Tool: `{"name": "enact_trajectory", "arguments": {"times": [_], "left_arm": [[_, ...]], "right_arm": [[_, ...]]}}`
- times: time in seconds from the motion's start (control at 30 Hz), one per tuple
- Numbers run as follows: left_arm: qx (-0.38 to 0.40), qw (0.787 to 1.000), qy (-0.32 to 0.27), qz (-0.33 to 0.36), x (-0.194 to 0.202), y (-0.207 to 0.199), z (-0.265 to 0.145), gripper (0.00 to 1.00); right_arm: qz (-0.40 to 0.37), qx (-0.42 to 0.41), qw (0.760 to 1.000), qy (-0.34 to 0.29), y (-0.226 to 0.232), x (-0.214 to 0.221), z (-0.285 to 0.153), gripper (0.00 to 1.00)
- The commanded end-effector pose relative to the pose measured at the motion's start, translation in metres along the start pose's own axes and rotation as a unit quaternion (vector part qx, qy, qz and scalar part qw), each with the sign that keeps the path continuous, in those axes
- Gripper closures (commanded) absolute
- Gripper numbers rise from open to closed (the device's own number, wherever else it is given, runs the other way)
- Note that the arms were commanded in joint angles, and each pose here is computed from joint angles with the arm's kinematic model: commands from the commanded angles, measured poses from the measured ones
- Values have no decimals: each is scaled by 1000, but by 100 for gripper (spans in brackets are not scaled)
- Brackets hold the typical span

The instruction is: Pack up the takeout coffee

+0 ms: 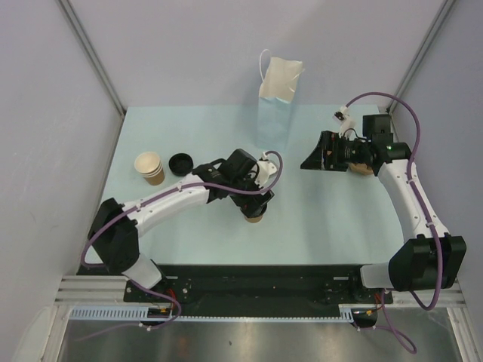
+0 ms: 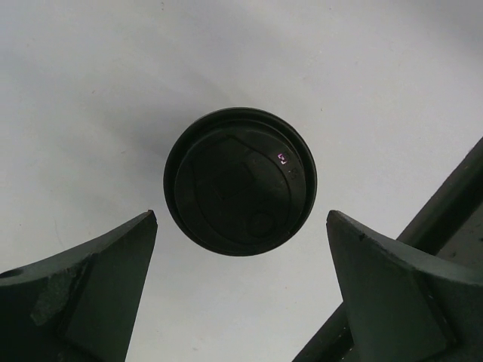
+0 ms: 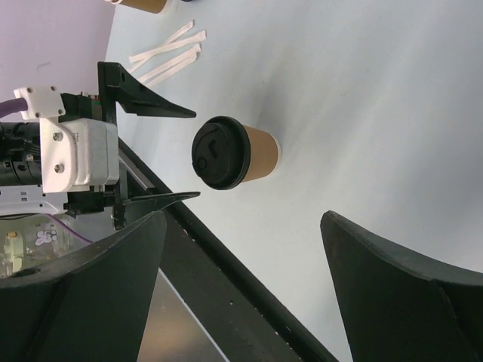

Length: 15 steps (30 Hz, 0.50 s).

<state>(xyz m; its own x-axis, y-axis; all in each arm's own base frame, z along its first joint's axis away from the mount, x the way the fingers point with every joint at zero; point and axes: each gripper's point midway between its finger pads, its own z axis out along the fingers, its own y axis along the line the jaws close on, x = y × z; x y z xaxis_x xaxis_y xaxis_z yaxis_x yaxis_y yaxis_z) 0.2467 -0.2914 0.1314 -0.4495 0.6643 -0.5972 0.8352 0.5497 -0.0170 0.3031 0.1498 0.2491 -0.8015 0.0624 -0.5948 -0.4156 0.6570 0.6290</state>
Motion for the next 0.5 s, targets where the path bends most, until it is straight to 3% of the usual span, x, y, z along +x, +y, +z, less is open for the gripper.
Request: {"name": "enact_trajectory", "arguments": {"times": [0.0,0.47], "left_arm": [[-14,999,-22,18,-20,6,-1,1],[-3,1000,-5,19,-20,5,16,0]], "right_arm": [[-15,-12,1000,-11,7,-9,-3,10],[-3,-19,1000,-17,6,-9,-7,9]]}}
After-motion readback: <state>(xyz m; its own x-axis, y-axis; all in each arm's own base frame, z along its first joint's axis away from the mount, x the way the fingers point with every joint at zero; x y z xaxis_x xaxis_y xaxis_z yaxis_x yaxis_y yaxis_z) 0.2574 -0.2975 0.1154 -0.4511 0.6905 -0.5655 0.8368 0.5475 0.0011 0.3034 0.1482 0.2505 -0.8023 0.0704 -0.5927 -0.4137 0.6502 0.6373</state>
